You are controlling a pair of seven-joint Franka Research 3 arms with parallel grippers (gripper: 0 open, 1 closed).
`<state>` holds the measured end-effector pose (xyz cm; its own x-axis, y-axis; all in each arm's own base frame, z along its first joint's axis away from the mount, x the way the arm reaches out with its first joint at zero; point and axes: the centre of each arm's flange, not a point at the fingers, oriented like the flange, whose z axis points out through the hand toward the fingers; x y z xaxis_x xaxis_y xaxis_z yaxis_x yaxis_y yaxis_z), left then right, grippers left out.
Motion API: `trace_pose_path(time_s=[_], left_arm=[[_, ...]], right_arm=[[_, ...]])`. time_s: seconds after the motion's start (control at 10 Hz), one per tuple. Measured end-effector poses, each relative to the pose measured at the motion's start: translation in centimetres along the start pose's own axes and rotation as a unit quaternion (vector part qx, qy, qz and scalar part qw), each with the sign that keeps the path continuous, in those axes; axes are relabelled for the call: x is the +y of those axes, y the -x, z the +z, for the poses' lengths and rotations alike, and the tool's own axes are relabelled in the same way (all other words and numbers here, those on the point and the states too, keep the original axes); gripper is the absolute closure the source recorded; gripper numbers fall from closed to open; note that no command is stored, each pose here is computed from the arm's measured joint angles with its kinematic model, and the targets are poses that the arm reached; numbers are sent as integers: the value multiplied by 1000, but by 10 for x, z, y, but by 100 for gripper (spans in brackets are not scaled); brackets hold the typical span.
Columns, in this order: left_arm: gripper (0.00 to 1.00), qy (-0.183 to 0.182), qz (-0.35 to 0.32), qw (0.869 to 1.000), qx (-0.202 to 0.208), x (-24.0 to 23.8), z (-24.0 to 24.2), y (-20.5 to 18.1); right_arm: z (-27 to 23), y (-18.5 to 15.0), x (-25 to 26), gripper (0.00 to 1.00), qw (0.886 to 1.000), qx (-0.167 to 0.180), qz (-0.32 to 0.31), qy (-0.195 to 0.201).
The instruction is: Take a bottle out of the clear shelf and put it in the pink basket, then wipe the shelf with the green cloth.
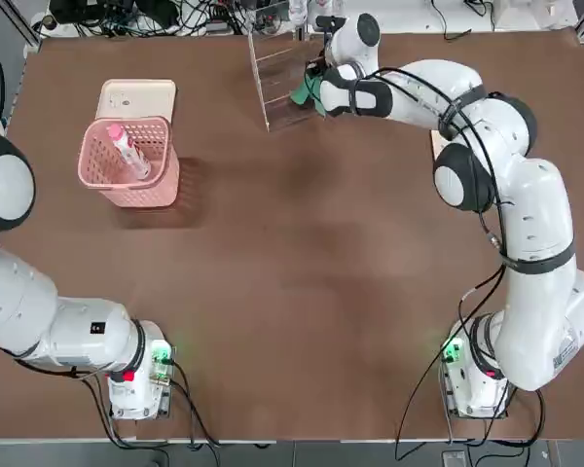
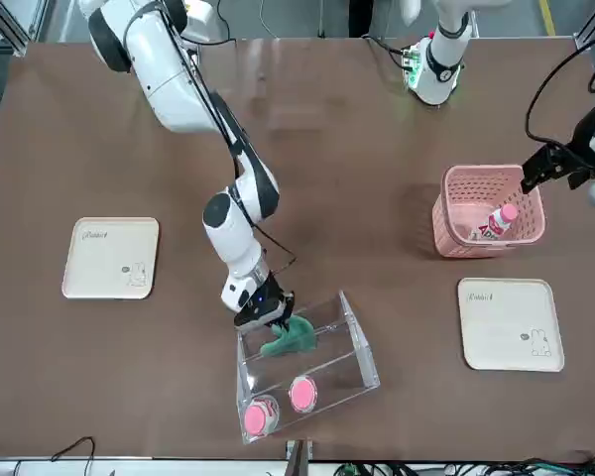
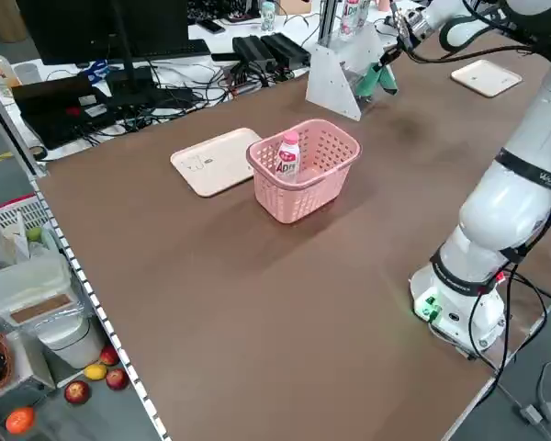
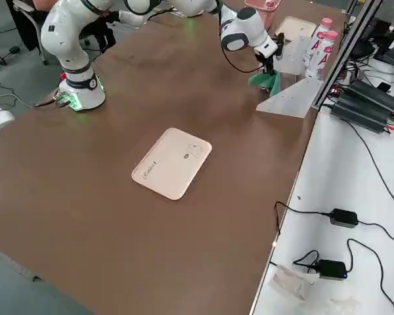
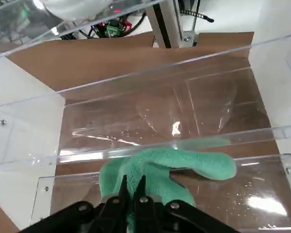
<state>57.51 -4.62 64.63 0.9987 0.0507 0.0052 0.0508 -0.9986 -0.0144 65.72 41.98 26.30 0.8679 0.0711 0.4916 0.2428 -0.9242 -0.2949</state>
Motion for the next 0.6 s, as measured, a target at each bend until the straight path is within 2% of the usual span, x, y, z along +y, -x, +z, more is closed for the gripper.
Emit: trace_pose_path(time_s=[0.6], left_arm=[[0,0,0,1000,1,0,0,0]], right_arm=[[-6,15,-66,95,998,-1,53,-34]])
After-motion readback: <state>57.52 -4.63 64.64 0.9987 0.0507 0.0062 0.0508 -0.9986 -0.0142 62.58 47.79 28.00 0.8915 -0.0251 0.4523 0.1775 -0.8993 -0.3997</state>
